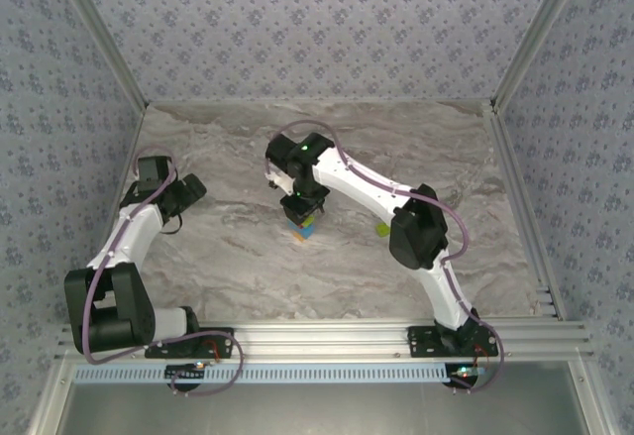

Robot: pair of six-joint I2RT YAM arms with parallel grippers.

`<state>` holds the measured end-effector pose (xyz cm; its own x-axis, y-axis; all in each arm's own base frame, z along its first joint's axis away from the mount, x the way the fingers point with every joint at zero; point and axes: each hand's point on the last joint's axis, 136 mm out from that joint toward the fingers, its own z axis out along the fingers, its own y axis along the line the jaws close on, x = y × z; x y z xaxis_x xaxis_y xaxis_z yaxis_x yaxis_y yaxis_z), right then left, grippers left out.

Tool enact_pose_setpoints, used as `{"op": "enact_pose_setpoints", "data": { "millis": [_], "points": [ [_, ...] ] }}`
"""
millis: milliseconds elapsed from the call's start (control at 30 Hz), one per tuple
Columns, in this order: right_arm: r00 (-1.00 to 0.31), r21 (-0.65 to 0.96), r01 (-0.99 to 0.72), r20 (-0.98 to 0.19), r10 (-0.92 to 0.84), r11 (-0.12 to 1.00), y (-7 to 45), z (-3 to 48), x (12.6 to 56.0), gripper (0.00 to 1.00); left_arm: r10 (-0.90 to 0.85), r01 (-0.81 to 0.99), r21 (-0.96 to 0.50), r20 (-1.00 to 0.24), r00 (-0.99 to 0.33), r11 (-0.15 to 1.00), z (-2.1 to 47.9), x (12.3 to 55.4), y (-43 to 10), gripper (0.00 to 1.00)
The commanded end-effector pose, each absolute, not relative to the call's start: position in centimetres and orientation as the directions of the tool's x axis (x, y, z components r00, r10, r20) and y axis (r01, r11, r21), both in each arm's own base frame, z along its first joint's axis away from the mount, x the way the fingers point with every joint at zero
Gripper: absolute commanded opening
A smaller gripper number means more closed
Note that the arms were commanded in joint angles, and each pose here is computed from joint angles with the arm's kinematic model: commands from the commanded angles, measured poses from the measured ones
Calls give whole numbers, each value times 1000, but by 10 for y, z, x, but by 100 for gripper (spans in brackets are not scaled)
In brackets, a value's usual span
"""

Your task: Assemble a carrot with lego

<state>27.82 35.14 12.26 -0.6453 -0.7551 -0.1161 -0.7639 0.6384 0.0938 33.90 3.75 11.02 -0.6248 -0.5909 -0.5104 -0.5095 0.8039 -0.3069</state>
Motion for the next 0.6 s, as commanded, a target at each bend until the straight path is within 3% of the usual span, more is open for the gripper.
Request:
{"op": "enact_pose_setpoints", "data": {
  "millis": [0,567],
  "points": [
    [-658,100,-752,-72,-749,651,350,118,270,32,-575,-490,-307,-517,-634,816,114,338,34,90],
    [-654,70,-755,2,-757,652,345,94,262,32,-574,-489,-306,-519,-634,817,114,338,34,90]
  ]
}}
